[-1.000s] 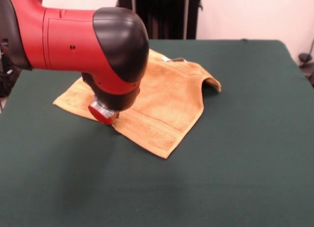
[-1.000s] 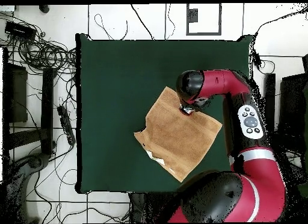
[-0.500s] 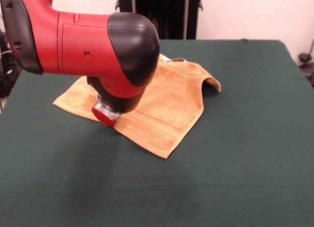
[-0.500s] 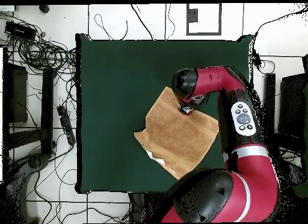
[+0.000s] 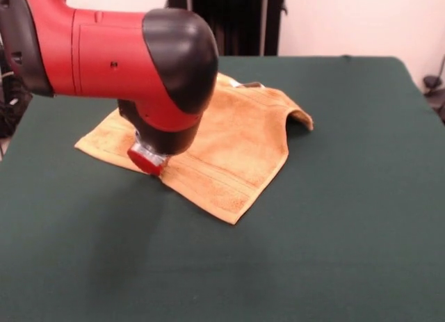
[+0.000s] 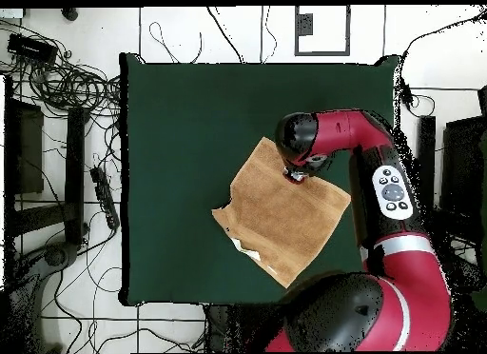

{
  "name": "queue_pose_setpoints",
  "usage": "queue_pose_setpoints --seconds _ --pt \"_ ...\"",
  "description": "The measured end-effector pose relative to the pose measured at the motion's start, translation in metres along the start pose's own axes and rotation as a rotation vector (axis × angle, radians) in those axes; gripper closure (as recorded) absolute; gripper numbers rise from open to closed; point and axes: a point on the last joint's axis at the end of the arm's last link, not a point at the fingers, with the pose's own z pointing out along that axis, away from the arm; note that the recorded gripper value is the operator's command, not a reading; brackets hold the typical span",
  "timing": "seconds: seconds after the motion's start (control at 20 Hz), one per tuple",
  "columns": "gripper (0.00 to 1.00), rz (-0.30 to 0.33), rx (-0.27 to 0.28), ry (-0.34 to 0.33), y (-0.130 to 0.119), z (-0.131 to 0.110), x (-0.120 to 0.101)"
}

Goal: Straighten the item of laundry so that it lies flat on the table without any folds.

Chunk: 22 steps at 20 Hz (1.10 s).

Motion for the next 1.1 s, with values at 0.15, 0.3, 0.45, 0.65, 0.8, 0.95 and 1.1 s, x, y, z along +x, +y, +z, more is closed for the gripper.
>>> queue_pose_setpoints --seconds 0.15,0.3,0.45,0.65,0.8,0.95,1.1 --pt "1.00 -0.010 0.039 -0.055 0.006 -0.001 0.010" --pt "1.00 -0.028 0.103 -0.123 0.018 -0.007 0.022" --pt "1.00 -0.044 0.143 -0.148 0.026 -0.015 0.027" --pt "1.00 -0.061 0.170 -0.152 0.035 -0.026 0.030" --pt "1.00 -0.070 0.182 -0.147 0.039 -0.035 0.031" --pt "1.00 -0.076 0.188 -0.146 0.042 -0.039 0.030" --pt "1.00 -0.086 0.202 -0.151 0.046 -0.043 0.029"
